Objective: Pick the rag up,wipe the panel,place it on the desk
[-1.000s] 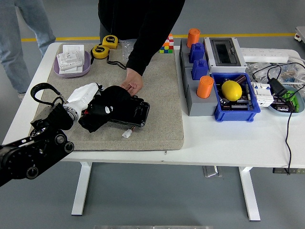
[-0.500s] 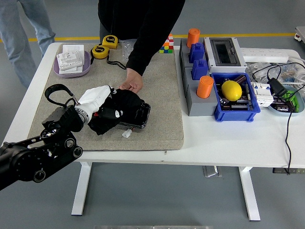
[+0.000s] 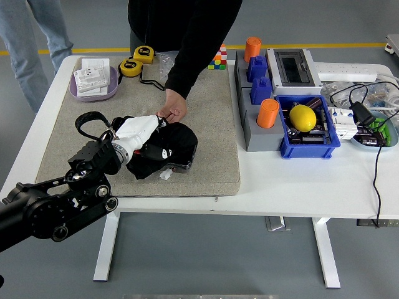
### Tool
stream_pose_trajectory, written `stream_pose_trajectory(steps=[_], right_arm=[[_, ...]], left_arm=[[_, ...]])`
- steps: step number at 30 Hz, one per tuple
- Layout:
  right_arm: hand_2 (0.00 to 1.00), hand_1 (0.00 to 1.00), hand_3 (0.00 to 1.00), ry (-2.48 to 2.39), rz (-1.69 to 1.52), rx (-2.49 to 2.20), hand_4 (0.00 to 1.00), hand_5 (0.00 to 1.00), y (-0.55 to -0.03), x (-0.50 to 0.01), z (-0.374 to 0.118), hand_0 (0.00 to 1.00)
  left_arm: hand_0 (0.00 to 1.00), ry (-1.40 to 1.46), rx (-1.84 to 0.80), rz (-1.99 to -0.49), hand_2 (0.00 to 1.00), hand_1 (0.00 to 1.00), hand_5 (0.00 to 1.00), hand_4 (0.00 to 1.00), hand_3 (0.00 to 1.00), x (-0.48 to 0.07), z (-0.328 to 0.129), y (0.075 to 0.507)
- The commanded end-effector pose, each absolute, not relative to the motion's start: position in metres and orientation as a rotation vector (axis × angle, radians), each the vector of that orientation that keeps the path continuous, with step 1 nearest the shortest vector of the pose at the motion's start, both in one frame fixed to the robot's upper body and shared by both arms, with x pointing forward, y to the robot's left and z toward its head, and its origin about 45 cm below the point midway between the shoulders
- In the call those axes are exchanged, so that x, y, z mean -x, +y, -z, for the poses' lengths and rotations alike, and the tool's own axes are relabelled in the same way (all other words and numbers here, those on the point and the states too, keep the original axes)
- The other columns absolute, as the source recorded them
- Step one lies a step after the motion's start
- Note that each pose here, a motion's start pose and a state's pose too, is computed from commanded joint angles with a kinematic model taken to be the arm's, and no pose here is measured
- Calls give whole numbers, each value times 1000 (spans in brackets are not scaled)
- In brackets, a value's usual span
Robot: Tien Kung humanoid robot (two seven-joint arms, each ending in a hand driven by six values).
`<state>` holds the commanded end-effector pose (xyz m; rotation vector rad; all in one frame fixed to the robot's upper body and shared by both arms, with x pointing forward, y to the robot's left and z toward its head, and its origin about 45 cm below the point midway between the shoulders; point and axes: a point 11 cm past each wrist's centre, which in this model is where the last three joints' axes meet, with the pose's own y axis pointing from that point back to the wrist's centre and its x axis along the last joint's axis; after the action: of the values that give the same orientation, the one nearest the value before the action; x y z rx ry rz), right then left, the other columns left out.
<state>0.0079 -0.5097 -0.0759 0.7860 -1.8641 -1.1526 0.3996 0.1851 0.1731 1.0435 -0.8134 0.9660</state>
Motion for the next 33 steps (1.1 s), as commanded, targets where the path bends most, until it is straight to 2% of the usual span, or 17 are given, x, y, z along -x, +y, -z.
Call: stream_pose_trajectory(steps=[17, 33], right_arm=[[703, 711, 600, -1858, 1154, -791, 998, 516, -509, -8, 77, 740], [703, 711, 600, -1848, 1156, -787, 998, 516, -508, -5, 77, 740]], left_arm=[[297, -858, -1023, -918, 324, 168, 73, 532, 547, -394, -177, 164], [295, -853, -1038, -926, 323, 167, 73, 535, 550, -394, -175, 174]])
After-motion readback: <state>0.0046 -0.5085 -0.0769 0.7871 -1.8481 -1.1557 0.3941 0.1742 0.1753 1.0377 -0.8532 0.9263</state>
